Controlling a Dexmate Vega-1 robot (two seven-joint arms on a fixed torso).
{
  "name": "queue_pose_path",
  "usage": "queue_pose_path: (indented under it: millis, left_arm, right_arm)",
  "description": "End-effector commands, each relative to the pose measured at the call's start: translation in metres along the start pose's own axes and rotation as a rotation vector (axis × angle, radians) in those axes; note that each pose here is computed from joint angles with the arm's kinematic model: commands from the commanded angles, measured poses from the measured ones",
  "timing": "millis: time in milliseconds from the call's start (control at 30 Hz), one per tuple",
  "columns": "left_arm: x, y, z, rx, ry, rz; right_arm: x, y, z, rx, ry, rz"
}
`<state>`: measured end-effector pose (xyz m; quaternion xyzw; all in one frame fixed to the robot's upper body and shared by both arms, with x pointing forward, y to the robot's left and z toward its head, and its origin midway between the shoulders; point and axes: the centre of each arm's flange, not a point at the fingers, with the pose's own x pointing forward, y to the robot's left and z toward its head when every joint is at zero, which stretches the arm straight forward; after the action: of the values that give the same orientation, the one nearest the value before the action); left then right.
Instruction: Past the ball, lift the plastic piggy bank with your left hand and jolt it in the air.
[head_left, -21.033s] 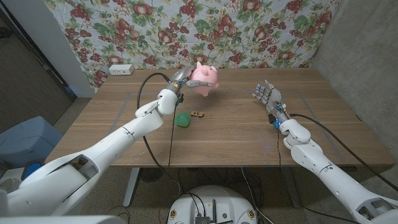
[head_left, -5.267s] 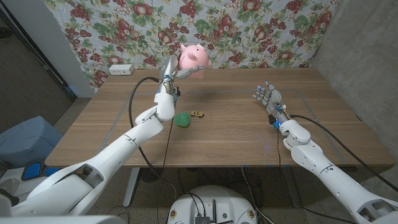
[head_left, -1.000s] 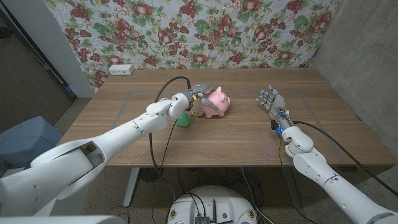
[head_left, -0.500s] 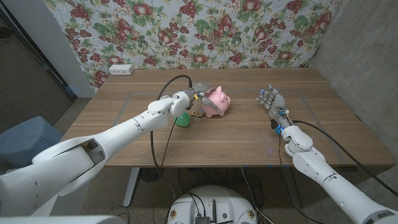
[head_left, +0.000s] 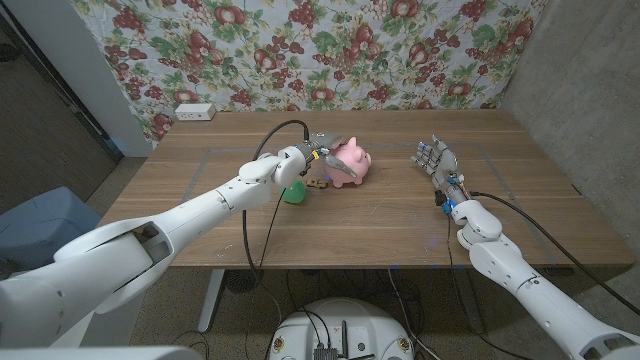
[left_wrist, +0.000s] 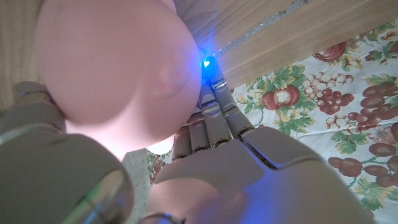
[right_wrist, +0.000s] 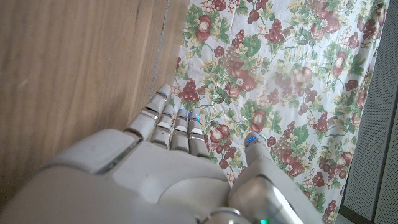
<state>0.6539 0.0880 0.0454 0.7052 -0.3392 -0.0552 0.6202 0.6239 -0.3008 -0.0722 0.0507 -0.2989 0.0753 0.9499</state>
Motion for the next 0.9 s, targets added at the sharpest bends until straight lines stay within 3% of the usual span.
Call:
queue_pose_path:
  millis: [33,900]
  left_arm:
    - [-0.001,0.004,-0.003,-0.013,0.002,0.038]
    - [-0.015,0.01,-0.011,-0.142,-0.028,0.13]
  right_arm:
    - [0.005,0.0,0.0,-0.001,0.0,0.002]
    - [0.005,0.003,0.003,-0.01,-0.006,0.012]
